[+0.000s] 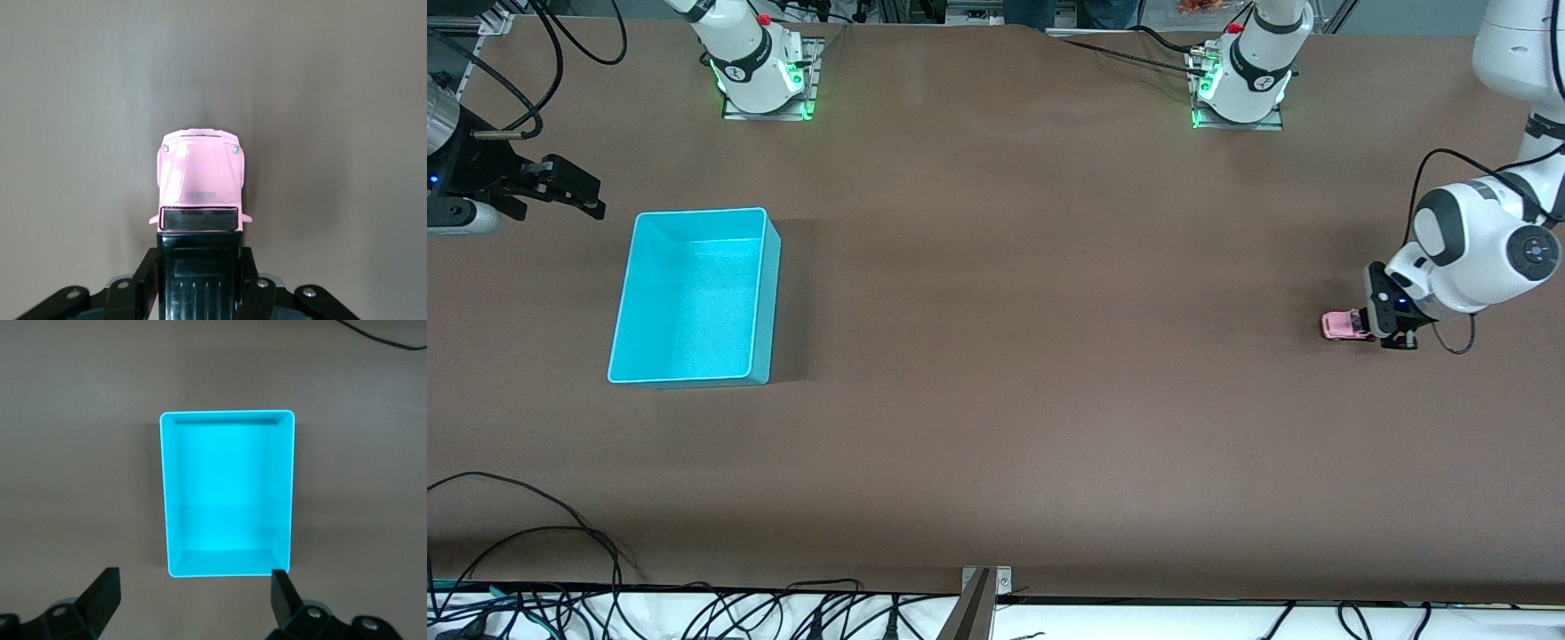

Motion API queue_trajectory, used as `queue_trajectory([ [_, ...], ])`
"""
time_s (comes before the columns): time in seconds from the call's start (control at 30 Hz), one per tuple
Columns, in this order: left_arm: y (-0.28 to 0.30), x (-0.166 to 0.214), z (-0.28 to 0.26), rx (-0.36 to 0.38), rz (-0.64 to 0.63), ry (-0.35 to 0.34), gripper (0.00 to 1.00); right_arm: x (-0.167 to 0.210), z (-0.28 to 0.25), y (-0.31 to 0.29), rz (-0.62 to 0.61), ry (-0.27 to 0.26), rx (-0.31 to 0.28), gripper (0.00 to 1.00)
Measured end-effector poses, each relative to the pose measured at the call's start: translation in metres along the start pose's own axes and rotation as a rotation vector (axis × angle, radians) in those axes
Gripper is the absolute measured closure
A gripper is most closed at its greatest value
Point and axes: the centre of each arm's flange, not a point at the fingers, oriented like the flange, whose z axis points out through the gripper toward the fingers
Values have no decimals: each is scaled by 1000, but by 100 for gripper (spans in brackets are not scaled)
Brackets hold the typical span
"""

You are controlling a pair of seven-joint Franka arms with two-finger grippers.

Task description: Wind and store pink jeep toy

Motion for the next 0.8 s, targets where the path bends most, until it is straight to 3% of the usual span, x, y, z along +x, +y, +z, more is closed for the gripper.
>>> queue_trajectory([
  [0.4, 5, -69, 2, 22, -32, -2, 49, 0, 0, 0, 0, 0, 0, 0],
  [0.8, 4, -73, 2, 22, -22, 2, 49, 0, 0, 0, 0, 0, 0, 0],
])
